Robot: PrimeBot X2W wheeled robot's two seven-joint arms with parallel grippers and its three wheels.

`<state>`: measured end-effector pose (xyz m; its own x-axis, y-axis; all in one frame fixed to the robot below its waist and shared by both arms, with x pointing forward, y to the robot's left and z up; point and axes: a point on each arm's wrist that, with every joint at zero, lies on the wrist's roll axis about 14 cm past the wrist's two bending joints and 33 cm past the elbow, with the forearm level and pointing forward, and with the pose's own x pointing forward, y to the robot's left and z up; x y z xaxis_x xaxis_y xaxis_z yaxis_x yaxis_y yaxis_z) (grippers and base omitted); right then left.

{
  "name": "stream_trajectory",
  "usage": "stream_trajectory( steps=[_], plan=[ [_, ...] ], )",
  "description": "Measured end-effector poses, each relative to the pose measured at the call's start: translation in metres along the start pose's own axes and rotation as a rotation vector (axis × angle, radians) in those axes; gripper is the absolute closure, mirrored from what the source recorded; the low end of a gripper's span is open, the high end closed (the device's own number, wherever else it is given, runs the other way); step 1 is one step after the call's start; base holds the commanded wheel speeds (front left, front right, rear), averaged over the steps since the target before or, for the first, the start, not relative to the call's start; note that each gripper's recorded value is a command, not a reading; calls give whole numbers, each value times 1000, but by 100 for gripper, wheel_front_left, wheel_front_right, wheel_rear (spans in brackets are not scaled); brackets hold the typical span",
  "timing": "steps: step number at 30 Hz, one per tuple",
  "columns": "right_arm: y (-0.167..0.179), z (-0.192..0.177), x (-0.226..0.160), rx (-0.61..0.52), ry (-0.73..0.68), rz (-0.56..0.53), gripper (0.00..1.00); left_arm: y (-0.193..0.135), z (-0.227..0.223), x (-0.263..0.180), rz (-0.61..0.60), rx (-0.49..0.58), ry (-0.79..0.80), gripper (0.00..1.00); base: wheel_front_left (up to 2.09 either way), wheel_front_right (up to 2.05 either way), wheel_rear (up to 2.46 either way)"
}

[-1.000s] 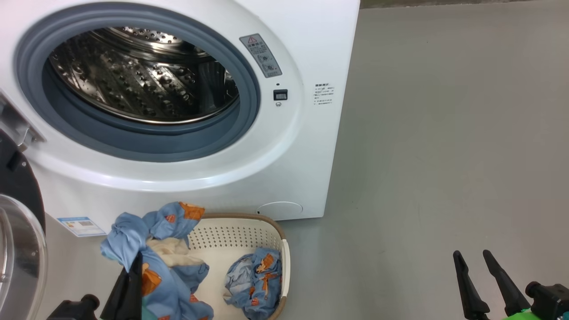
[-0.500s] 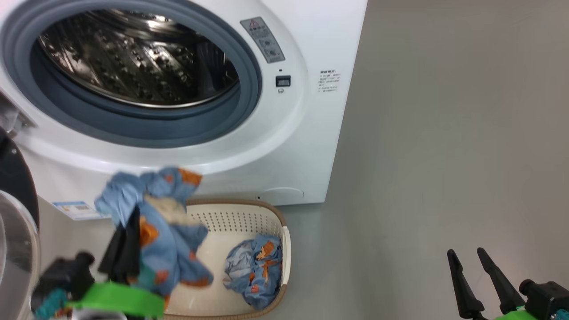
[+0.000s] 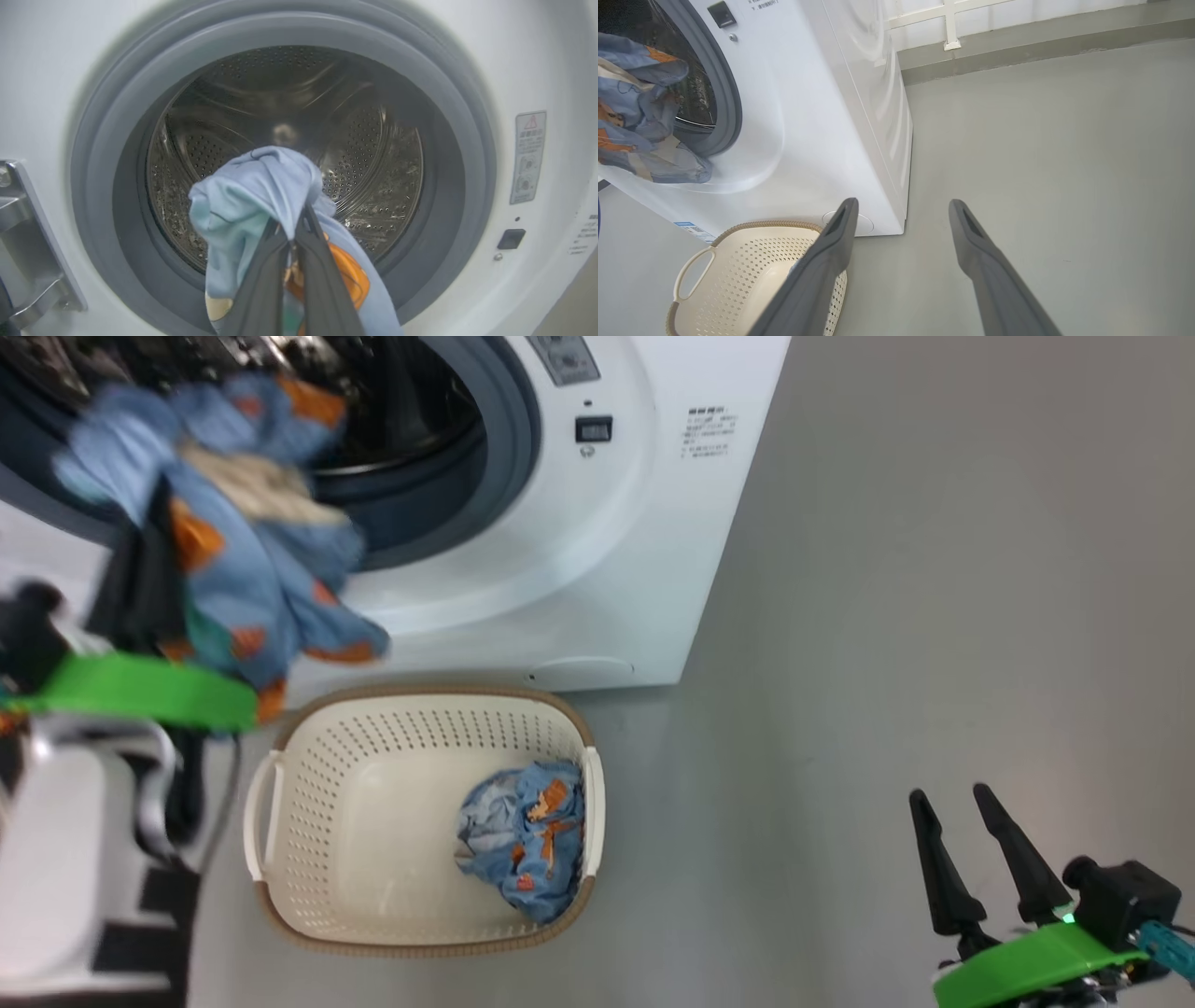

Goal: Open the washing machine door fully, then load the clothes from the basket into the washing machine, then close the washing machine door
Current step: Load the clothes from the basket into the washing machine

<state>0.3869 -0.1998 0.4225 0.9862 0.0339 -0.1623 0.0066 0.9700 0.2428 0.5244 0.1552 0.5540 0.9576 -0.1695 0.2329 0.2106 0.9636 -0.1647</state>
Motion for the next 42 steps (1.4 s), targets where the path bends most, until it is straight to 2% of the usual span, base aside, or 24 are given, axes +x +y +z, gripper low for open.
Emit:
stream_trajectory(
  steps=[6, 16, 20, 27, 28, 29, 30, 33, 42],
  plan=[
    [1, -7, 14, 18, 11, -9, 0, 20, -27, 36, 18, 35, 69, 100, 0, 0, 0],
    [-10, -17, 14, 25, 35, -60, 0, 10, -75, 81, -46, 67, 187, 100, 0, 0, 0],
    [-15, -20, 13, 24, 44, -77, 0, 5, -72, 104, -60, 58, 159, 100, 0, 0, 0],
    [-22, -24, 18, 27, 50, -107, 0, 10, -34, 145, -50, 76, -12, 100, 0, 0, 0],
    [-22, -25, 18, 28, 51, -111, 0, 12, -40, 146, -41, 70, 0, 100, 0, 0, 0],
    [-23, -25, 18, 29, 52, -115, 0, 11, -49, 145, -44, 76, 24, 6, 0, 0, 0],
    [-24, -26, 17, 29, 54, -119, 0, 10, -59, 144, -46, 82, 50, 0, 0, 0, 0],
    [-26, -27, 17, 29, 59, -126, 0, 12, -77, 141, -37, 72, 96, 0, 0, 0, 0],
    [-22, -28, 18, 36, 57, -117, 0, 20, -84, 135, -9, 62, 126, 0, 0, 0, 0]
  ],
)
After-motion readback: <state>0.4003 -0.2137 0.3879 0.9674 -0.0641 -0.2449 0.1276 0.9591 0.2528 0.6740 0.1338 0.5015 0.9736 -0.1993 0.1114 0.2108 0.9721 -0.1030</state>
